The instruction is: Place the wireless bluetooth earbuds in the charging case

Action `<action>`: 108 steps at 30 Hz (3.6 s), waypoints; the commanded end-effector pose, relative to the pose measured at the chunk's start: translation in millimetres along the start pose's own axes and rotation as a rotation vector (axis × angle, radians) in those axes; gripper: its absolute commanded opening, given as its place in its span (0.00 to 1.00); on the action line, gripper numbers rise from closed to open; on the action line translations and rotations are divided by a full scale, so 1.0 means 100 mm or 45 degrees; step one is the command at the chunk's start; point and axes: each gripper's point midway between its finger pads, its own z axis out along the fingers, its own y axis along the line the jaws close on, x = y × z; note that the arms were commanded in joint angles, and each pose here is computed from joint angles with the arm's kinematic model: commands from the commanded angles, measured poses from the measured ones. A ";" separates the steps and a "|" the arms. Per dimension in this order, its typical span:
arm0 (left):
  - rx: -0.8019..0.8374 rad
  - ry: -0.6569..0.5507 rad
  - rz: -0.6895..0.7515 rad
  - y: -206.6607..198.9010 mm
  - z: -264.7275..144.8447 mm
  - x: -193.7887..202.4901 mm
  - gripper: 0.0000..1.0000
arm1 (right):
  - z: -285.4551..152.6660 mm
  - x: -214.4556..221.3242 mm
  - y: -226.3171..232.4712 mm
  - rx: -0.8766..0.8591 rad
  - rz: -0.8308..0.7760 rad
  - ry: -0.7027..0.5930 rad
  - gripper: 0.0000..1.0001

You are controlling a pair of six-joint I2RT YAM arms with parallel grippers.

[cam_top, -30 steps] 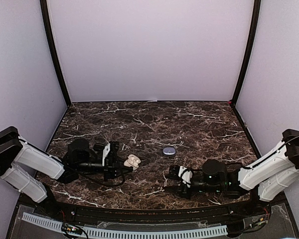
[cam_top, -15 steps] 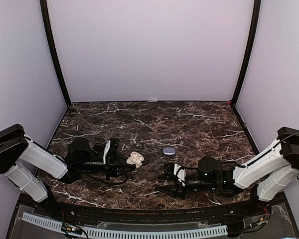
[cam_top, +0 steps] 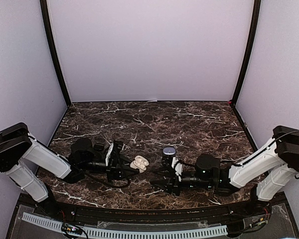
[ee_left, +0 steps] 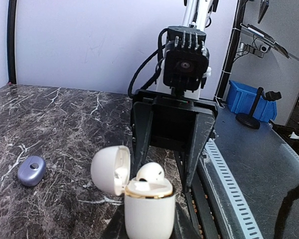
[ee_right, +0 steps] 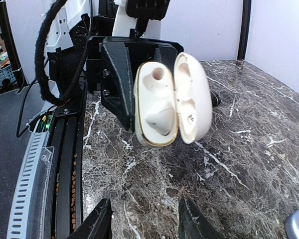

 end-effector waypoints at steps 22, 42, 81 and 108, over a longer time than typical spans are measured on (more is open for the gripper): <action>0.065 0.103 -0.070 -0.04 0.12 0.18 0.13 | -0.55 0.26 -0.36 0.199 0.064 0.040 0.45; -0.076 0.210 -0.134 0.13 0.10 0.29 0.16 | -0.69 0.73 -0.31 0.196 0.069 0.089 0.44; -0.115 0.247 -0.124 0.16 0.07 0.28 0.13 | -0.19 1.34 -0.37 0.130 -0.173 0.378 0.38; -0.118 0.262 -0.130 0.16 0.07 0.31 0.13 | -0.32 1.36 -0.19 -0.149 0.005 0.364 0.35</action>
